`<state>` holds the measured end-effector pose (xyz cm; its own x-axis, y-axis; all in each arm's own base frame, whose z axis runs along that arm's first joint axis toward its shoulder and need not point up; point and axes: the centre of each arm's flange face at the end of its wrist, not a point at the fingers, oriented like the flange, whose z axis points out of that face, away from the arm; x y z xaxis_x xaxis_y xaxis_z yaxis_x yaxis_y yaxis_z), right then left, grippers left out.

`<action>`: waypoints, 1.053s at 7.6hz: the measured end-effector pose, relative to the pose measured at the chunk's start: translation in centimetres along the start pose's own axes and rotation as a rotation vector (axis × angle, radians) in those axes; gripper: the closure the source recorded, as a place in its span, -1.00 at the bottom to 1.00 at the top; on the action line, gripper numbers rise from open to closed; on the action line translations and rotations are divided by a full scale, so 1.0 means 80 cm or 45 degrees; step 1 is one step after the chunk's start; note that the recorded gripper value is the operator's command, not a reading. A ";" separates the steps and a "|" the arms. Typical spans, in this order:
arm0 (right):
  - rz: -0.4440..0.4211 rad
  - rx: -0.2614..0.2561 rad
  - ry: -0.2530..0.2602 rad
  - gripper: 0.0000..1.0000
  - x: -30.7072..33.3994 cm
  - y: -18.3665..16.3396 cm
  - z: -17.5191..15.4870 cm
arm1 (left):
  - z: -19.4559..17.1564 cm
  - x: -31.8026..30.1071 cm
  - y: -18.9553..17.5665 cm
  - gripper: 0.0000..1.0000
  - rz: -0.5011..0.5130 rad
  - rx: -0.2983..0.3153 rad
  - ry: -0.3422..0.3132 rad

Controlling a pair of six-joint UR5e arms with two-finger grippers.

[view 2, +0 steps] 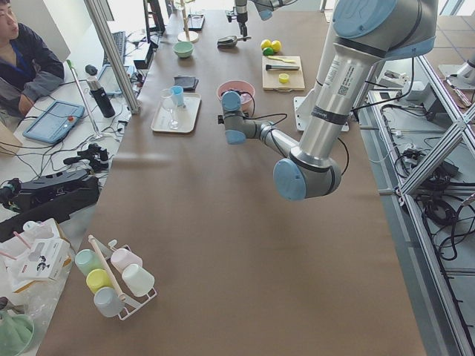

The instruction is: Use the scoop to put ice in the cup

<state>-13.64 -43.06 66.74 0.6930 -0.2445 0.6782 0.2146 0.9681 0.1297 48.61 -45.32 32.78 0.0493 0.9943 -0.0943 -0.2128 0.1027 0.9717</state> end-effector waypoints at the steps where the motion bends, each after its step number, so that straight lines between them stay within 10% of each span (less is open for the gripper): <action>1: 0.005 -0.012 0.000 -0.10 0.001 0.000 0.005 | 0.014 -0.009 0.003 -0.97 0.060 0.018 -0.004; 3: 0.025 -0.039 -0.001 1.00 0.000 -0.001 0.011 | 0.036 -0.023 -0.006 -0.97 0.112 0.036 -0.006; 8: 0.042 -0.065 -0.023 1.00 -0.011 -0.004 0.003 | 0.083 0.004 -0.041 -0.97 0.075 0.076 -0.018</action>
<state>-14.48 -43.16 66.32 0.6881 -0.2107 0.6943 0.2269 0.9714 0.0699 55.82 -45.50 31.02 0.0521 0.9981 -0.0342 -0.1568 0.0420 0.9867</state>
